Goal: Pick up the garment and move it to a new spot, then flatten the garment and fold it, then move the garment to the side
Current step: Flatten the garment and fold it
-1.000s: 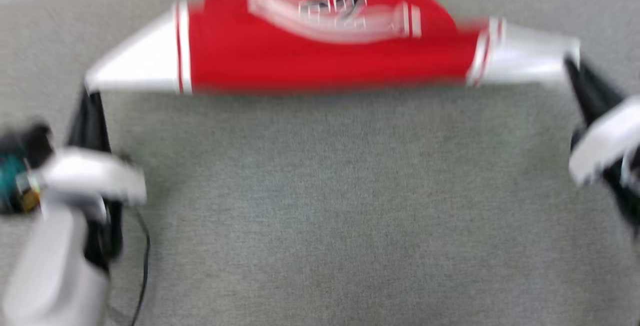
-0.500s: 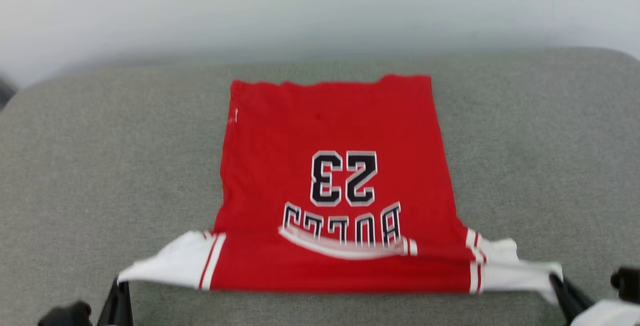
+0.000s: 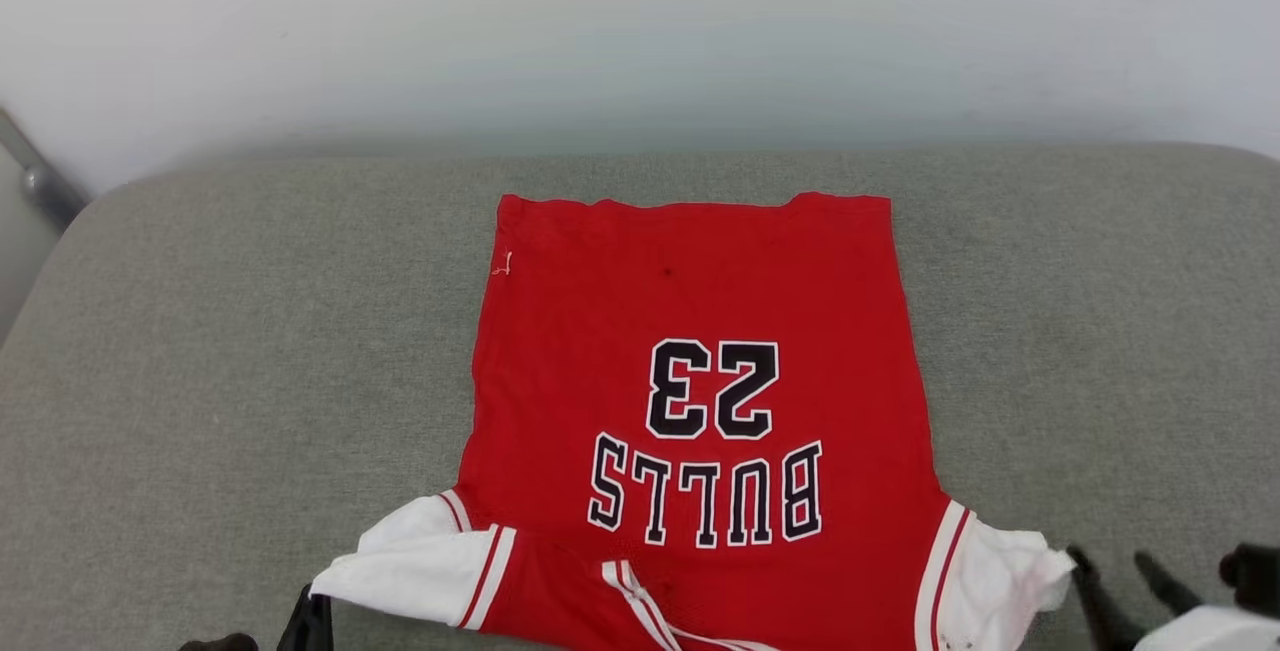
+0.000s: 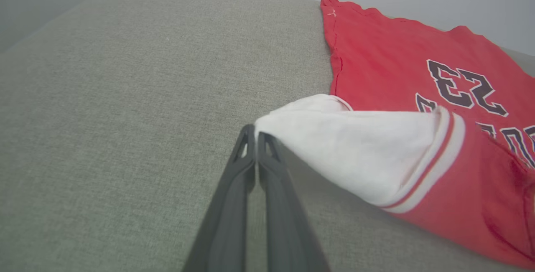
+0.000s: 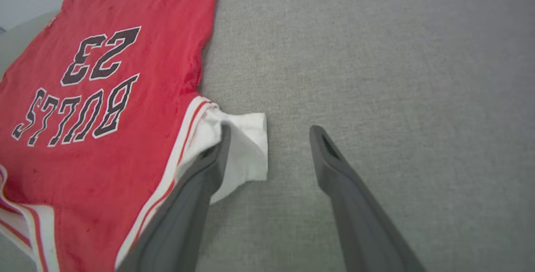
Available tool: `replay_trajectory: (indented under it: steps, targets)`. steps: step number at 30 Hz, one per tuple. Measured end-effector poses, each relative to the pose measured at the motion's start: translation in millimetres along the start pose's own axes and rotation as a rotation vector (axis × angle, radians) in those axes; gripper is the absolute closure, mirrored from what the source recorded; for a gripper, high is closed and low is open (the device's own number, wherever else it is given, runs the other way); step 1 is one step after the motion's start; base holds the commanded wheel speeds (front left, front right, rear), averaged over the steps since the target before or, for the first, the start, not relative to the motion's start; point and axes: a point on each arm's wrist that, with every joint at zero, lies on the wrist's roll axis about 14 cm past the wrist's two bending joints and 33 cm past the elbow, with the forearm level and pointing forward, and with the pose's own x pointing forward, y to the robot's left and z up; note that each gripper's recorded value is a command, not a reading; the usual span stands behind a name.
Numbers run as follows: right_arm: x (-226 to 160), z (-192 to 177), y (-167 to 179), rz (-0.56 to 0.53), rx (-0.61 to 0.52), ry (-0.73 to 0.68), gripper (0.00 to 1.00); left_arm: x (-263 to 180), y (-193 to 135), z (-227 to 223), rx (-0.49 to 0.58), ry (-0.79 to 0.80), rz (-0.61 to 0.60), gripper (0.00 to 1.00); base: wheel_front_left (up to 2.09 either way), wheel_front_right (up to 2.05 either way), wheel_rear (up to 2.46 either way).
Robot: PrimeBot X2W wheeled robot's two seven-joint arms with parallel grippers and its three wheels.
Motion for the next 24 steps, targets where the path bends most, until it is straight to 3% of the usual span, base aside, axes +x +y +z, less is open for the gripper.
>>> replay_trajectory:
  steps: [6,9,16,24]
  targets:
    - [40,77,-4,-0.012,0.022,-0.177,0.00,13,-9,14,0.007,-0.050,-0.030,1.00,0.00,0.00,0.00]
    - [71,100,-1,-0.001,0.048,-0.167,0.00,22,-17,25,0.004,-0.085,-0.054,1.00,0.00,0.00,0.00]
    - [155,150,17,0.052,0.019,-0.054,0.00,49,-37,44,-0.015,-0.155,-0.107,1.00,0.00,0.00,0.00]
    - [238,149,59,0.114,-0.057,0.226,0.00,74,-45,48,0.000,-0.180,-0.137,1.00,0.00,0.00,0.00]
